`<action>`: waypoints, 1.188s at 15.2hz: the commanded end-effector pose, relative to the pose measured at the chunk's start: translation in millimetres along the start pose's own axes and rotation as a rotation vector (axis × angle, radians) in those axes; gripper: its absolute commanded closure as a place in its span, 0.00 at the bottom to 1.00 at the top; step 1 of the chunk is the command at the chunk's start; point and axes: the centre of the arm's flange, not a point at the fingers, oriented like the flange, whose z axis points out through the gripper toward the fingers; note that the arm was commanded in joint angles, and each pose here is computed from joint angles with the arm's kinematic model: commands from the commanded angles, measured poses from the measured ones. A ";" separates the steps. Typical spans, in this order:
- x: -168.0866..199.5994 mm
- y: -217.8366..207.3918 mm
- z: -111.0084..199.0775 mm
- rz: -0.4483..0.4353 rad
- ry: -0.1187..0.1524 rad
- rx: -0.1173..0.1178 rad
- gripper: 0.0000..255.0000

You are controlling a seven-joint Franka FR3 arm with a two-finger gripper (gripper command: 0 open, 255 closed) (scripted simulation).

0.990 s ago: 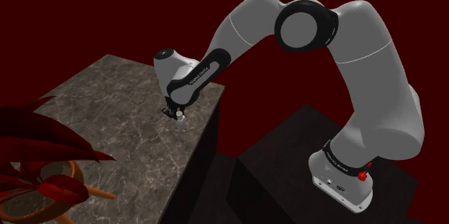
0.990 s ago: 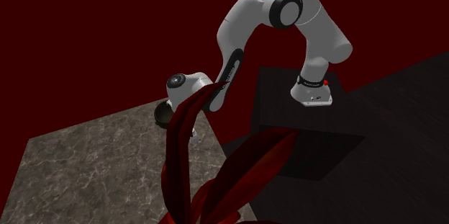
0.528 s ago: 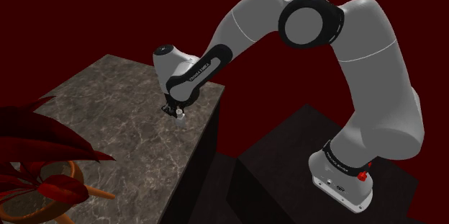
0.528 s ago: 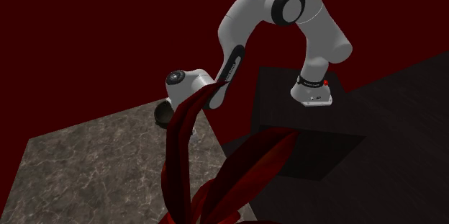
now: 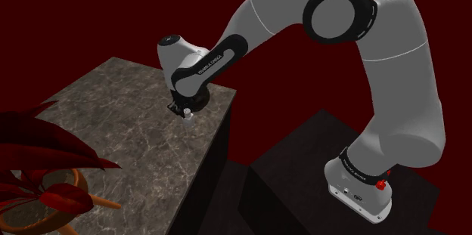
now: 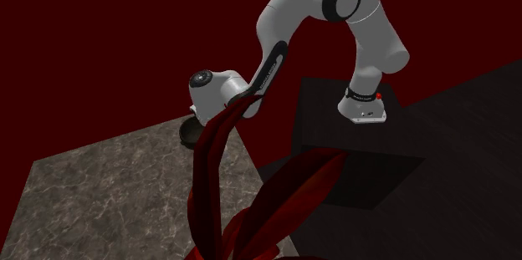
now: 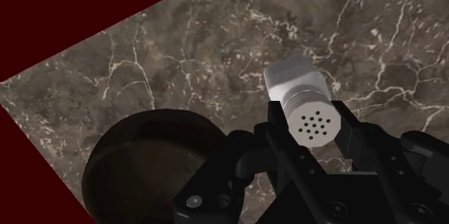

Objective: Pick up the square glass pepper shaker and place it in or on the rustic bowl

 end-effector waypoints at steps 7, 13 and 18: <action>-0.5 2.7 -42.6 0.000 0.000 0.000 1.00; -0.9 3.9 -74.2 0.000 0.000 0.000 1.00; -1.2 4.9 -100.6 0.000 0.000 0.000 1.00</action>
